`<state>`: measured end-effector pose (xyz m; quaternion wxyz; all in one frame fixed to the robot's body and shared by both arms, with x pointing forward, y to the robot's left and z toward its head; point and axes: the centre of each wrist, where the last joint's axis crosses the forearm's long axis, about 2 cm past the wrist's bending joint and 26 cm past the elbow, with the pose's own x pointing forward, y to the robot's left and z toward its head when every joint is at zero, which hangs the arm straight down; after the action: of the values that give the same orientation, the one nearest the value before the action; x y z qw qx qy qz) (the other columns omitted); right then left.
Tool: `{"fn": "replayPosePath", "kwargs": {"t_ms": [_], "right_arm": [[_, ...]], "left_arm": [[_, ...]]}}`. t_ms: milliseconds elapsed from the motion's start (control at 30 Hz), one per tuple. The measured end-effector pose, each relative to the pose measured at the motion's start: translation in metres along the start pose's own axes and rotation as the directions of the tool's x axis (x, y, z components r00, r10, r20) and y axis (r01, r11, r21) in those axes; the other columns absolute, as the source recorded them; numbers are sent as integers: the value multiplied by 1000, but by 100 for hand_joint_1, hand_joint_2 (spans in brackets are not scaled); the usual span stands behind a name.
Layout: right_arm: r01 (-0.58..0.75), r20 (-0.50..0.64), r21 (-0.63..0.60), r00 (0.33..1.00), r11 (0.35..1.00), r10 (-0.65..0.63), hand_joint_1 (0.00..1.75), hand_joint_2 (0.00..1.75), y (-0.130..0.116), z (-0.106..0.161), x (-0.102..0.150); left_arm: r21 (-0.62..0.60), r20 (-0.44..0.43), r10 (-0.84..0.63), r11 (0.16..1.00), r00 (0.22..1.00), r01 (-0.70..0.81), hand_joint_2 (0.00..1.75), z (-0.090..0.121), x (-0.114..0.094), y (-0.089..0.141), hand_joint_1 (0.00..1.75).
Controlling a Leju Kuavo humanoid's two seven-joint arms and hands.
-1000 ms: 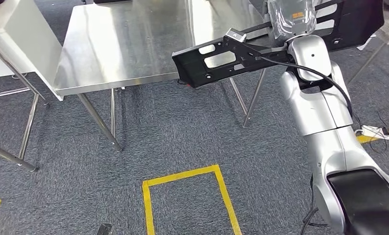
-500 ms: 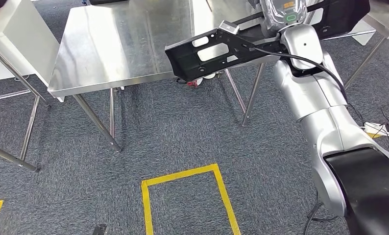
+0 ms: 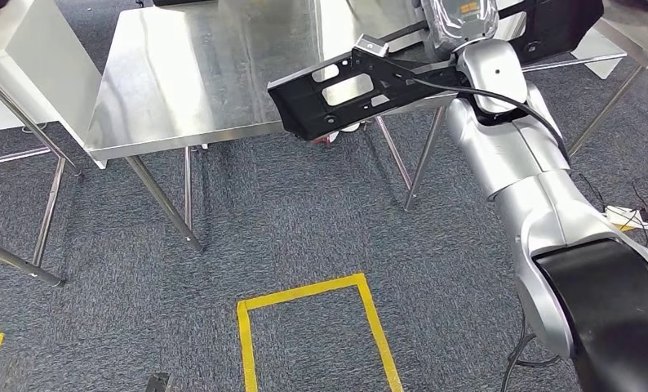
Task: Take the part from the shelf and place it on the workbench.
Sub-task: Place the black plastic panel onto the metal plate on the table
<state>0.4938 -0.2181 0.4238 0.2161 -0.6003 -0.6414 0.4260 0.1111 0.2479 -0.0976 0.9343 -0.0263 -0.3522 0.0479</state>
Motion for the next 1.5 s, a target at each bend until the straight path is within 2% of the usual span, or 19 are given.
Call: {"fn": "replayPosePath", "kwargs": {"t_ms": [433,1333,1500], "right_arm": [[10,0,-4,1000,1000,-10,175,175,0,1,-7],[18,-22,27,1000,999,-17,175,175,11,6,-19],[13,-35,74,999,997,-11,175,175,27,19,-27]], "left_arm": [[-52,-20,-23,998,1000,21,175,-2,5,4,0],[-25,-26,-7,1000,1000,6,175,-2,3,14,0],[-39,-42,-10,999,999,9,175,0,0,10,0]]}}
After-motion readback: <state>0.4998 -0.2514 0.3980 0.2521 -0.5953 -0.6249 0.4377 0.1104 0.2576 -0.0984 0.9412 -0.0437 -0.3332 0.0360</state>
